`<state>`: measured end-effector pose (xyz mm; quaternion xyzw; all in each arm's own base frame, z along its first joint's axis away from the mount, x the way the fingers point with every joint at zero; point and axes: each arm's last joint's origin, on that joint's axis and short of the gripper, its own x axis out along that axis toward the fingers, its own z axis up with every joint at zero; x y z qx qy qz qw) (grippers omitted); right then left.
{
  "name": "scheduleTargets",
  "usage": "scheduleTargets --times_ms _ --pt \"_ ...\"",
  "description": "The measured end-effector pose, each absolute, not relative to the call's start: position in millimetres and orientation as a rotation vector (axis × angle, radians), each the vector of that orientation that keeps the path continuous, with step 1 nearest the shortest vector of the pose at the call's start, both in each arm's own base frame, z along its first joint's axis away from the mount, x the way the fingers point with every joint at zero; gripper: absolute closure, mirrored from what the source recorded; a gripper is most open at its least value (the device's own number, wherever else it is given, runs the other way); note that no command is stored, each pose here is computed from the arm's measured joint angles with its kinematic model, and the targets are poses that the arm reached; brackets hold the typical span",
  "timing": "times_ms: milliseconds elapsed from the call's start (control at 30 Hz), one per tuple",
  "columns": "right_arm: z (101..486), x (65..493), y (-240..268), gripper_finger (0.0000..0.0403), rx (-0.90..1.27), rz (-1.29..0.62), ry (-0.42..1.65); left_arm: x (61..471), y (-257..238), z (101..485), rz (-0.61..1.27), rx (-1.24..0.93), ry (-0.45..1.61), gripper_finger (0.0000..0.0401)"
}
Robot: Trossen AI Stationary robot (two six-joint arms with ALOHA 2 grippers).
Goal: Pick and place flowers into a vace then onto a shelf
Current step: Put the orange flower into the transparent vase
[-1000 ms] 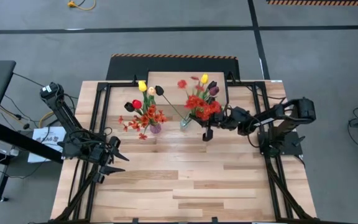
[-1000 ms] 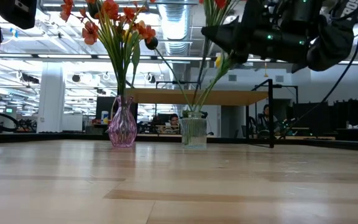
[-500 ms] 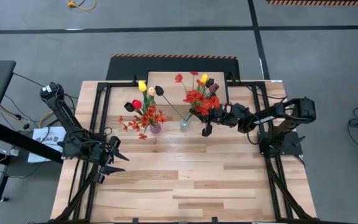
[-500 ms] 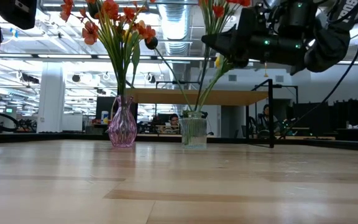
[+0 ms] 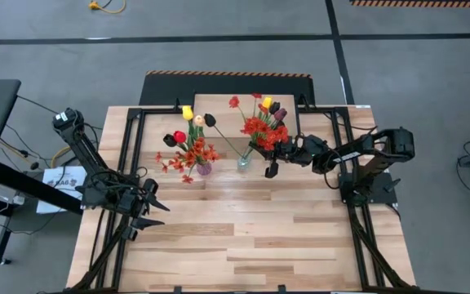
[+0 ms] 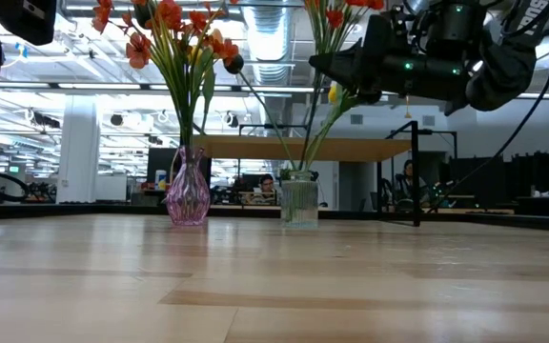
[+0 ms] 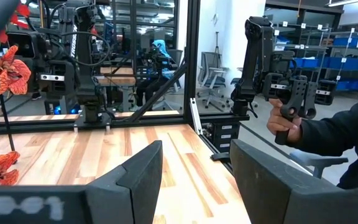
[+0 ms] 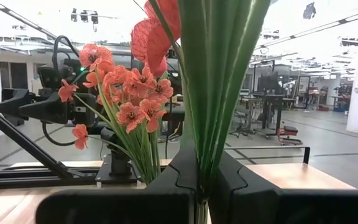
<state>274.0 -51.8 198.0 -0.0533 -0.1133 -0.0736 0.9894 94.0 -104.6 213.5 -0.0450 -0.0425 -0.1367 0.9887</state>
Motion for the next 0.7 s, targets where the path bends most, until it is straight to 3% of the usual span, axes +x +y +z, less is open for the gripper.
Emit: scheduleTargets --times_ms 700 --pt "197.8 274.0 -51.9 0.0391 -0.106 -0.150 -0.225 94.0 -104.6 213.5 -0.275 -0.090 -0.085 0.0223"
